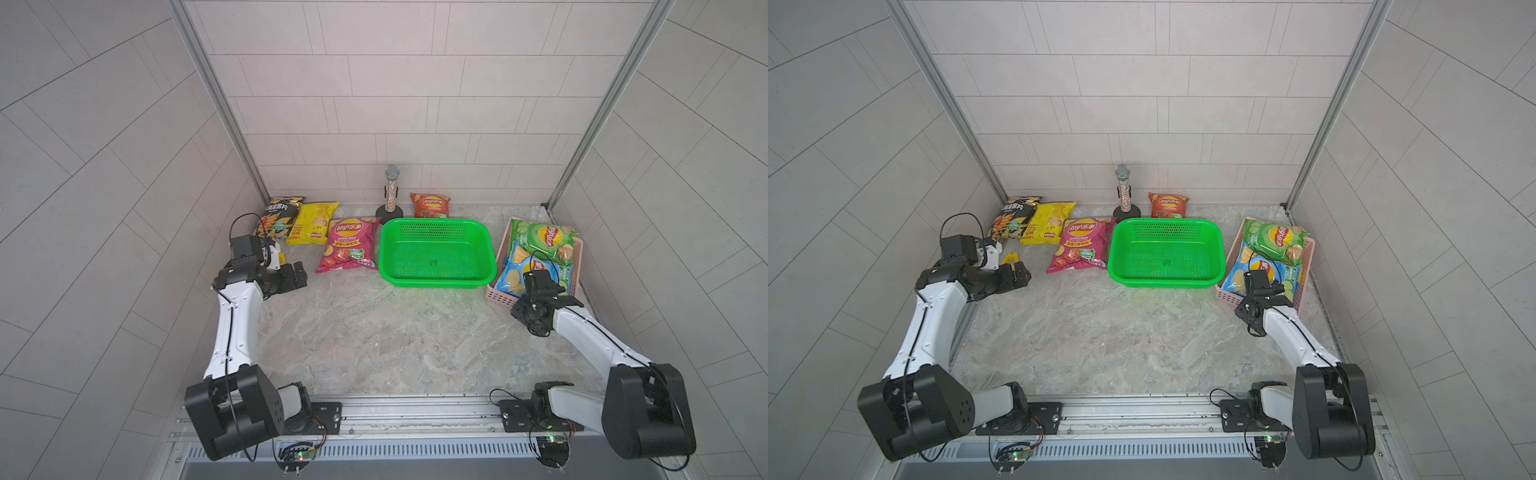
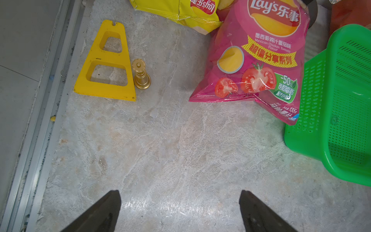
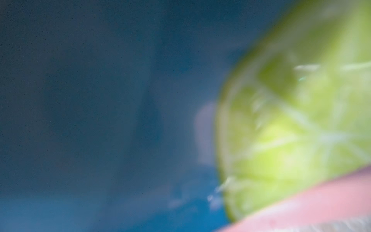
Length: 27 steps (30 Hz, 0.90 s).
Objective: Put the potato chips into the basket
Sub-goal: Move the basket to the corner of the board.
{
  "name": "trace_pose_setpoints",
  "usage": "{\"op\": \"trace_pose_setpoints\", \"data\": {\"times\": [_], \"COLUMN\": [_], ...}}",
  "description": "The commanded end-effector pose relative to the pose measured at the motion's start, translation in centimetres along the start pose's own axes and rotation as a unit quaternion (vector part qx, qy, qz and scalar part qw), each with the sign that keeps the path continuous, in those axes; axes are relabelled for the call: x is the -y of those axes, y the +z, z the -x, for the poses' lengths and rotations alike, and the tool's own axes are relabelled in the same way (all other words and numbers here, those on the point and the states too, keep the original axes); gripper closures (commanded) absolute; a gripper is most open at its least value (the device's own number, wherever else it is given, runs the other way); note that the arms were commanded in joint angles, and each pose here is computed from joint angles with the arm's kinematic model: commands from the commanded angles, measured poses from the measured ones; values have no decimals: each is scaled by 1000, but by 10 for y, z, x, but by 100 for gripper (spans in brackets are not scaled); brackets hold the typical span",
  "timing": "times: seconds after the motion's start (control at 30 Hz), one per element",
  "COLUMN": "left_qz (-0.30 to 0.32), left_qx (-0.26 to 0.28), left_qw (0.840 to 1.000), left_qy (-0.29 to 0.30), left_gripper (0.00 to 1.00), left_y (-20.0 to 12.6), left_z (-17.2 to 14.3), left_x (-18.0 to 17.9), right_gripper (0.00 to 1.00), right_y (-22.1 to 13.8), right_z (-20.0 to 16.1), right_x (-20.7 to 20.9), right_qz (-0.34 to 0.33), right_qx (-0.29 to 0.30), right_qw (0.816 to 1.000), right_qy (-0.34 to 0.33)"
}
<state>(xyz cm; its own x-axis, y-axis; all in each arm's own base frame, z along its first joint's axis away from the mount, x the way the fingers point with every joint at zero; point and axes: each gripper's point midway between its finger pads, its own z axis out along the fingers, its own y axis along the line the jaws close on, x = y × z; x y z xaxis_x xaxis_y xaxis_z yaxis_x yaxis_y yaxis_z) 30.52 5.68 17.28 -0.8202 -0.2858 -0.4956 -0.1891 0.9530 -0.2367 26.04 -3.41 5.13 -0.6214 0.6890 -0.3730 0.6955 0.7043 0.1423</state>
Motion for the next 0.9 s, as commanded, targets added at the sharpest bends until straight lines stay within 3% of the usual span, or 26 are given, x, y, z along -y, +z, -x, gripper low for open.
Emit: {"op": "trace_pose_setpoints", "data": {"times": [0.0,0.23,0.43,0.63,0.87], "left_qz": [-2,-7,-16,-27,-38], "left_qx": [9,9,5,0,-4], "left_qw": [1000,1000,1000,1000,999], "left_qy": [7,8,10,10,15], "left_gripper": [0,0,0,0,0], "left_y": [-8,-9,-7,-5,-2], "left_z": [1,1,-1,-3,-5], "left_x": [2,4,7,9,12], "right_gripper": [49,49,47,46,42], "right_y": [4,15,-18,-66,-99], "right_z": [28,59,59,31,11], "right_x": [-19,-29,-47,-64,-107], "right_qz": [9,-20,46,139,200], "right_qx": [20,13,22,14,17], "right_qw": [999,998,997,987,973], "right_qy": [-27,-55,-66,-74,-115]}}
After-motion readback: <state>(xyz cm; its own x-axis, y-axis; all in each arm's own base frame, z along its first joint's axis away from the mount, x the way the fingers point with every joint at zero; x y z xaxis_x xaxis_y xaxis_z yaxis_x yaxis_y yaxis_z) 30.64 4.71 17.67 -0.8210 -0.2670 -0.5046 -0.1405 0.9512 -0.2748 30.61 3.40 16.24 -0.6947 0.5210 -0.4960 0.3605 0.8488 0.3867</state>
